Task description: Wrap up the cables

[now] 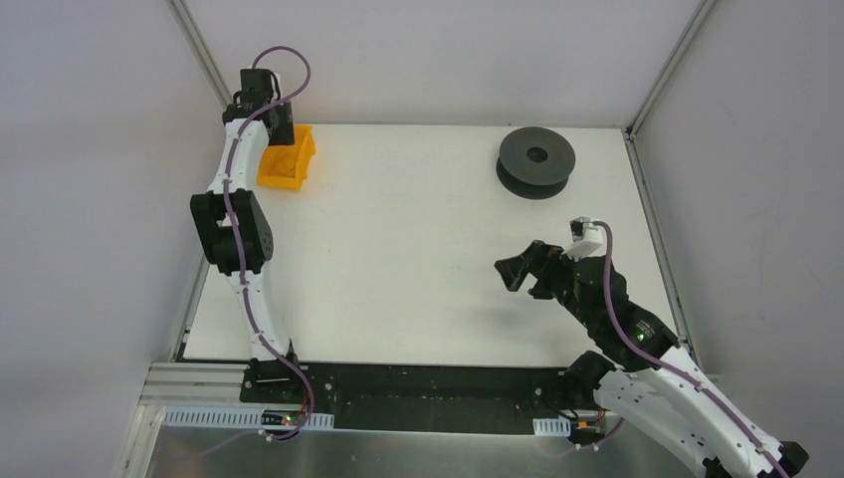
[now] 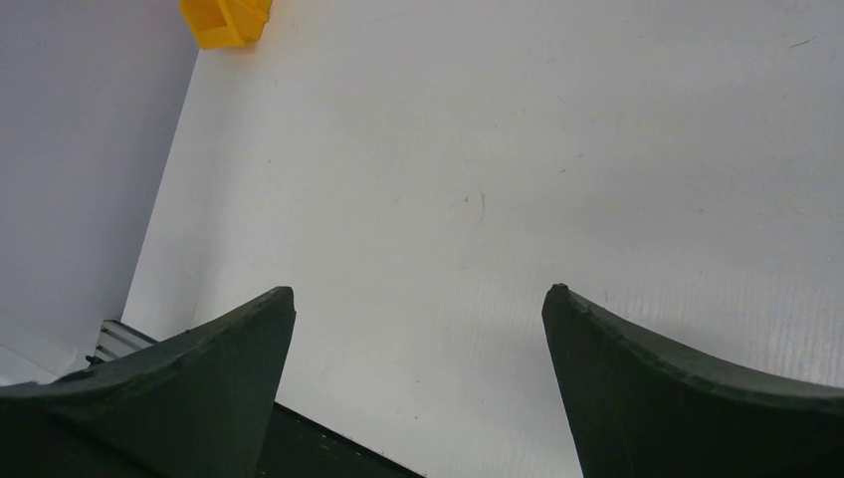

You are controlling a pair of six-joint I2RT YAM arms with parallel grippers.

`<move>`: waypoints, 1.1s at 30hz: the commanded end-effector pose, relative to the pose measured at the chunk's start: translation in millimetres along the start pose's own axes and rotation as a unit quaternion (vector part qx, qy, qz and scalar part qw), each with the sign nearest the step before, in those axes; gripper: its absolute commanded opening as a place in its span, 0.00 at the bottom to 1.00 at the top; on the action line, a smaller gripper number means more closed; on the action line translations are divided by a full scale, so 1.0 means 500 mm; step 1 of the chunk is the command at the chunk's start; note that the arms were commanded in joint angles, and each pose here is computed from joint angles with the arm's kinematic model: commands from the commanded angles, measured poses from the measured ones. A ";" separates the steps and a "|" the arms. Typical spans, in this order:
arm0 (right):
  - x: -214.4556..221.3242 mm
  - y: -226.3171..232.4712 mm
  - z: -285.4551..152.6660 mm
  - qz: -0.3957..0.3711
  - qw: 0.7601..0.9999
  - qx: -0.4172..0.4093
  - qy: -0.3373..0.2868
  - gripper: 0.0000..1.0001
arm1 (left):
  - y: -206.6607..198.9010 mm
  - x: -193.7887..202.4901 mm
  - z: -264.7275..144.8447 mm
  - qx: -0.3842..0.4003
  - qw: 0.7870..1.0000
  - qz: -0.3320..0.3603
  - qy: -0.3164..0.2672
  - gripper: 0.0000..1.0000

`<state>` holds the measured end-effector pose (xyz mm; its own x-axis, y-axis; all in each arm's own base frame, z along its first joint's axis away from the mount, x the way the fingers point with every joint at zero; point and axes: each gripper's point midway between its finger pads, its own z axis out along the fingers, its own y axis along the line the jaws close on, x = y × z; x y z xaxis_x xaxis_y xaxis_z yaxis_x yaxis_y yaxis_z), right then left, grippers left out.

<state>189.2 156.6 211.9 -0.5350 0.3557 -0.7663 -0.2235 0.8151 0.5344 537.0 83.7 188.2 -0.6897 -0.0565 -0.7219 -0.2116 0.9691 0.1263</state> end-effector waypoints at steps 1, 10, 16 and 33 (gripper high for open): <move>-0.015 0.002 0.008 -0.006 1.000 0.011 -0.007 0.99 | -0.009 -0.026 0.055 0.034 0.999 0.024 -0.009 0.52; 0.018 0.013 0.014 0.061 0.998 0.010 0.031 0.99 | -0.010 -0.024 0.192 0.075 0.996 -0.041 -0.007 0.49; 0.021 0.004 0.009 0.083 0.996 0.021 0.028 0.99 | -0.025 0.022 0.255 0.102 0.993 -0.059 0.015 0.48; 0.002 -0.002 0.001 0.088 0.995 0.037 0.014 0.99 | -0.045 0.078 0.320 0.120 0.991 -0.041 0.034 0.17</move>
<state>185.9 156.1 189.9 -0.6144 0.4408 -0.6543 -0.0632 0.7992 0.5978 613.0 101.6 36.5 -0.7519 -0.1759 -0.6354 -0.1481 0.9842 -0.0972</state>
